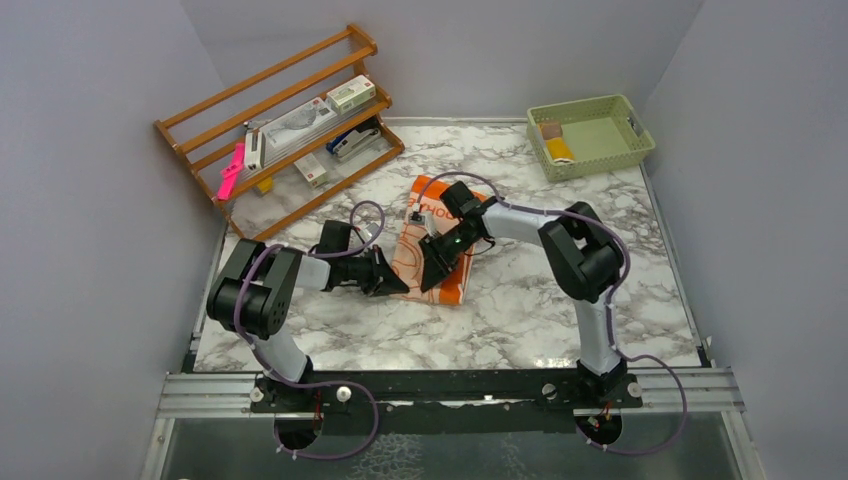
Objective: Roll the towels
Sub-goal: Roll the towel at the center of the board.
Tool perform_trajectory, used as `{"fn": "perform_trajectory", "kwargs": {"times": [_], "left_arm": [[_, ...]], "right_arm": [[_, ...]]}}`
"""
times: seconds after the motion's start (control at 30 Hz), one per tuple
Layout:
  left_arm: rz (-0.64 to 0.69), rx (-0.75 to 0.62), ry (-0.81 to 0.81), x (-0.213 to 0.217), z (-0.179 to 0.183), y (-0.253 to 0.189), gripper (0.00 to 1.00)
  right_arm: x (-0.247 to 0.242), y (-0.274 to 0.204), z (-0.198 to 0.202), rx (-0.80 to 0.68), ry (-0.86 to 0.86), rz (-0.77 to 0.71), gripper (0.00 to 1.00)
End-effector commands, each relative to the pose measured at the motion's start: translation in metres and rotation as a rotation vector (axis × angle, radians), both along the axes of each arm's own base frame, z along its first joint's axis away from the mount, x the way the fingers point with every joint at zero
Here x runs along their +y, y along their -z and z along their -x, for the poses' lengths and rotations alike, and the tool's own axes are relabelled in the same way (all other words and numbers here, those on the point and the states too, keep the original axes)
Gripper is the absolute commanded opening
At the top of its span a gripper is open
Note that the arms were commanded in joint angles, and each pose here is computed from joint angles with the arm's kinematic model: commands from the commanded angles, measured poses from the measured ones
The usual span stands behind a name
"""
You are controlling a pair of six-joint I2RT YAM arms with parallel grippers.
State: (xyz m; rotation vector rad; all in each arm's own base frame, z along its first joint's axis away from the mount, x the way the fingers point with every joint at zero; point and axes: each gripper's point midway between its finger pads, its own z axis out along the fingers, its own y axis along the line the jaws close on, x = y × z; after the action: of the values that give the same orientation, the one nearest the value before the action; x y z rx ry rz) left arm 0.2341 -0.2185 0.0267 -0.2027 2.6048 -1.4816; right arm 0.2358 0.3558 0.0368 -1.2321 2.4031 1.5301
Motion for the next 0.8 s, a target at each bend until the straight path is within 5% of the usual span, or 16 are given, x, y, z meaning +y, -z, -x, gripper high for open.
{"fn": "perform_trajectory", "kwargs": {"times": [0.0, 0.47, 0.57, 0.77], "left_arm": [[-0.118, 0.035, -0.065, 0.015, -0.004, 0.034, 0.0], [-0.097, 0.118, -0.089, 0.022, 0.003, 0.04, 0.0], [-0.096, 0.121, -0.091, 0.023, 0.002, 0.04, 0.0], [-0.087, 0.119, -0.075, 0.021, 0.001, 0.034, 0.0]], "right_arm": [[-0.022, -0.002, -0.015, -0.208, 0.056, 0.077, 0.32], [-0.08, 0.034, 0.017, -0.247, 0.127, 0.289, 0.26], [-0.085, 0.035, 0.011, -0.271, 0.146, 0.329, 0.03], [-0.073, 0.004, -0.013, -0.36, 0.187, 0.302, 0.01]]}}
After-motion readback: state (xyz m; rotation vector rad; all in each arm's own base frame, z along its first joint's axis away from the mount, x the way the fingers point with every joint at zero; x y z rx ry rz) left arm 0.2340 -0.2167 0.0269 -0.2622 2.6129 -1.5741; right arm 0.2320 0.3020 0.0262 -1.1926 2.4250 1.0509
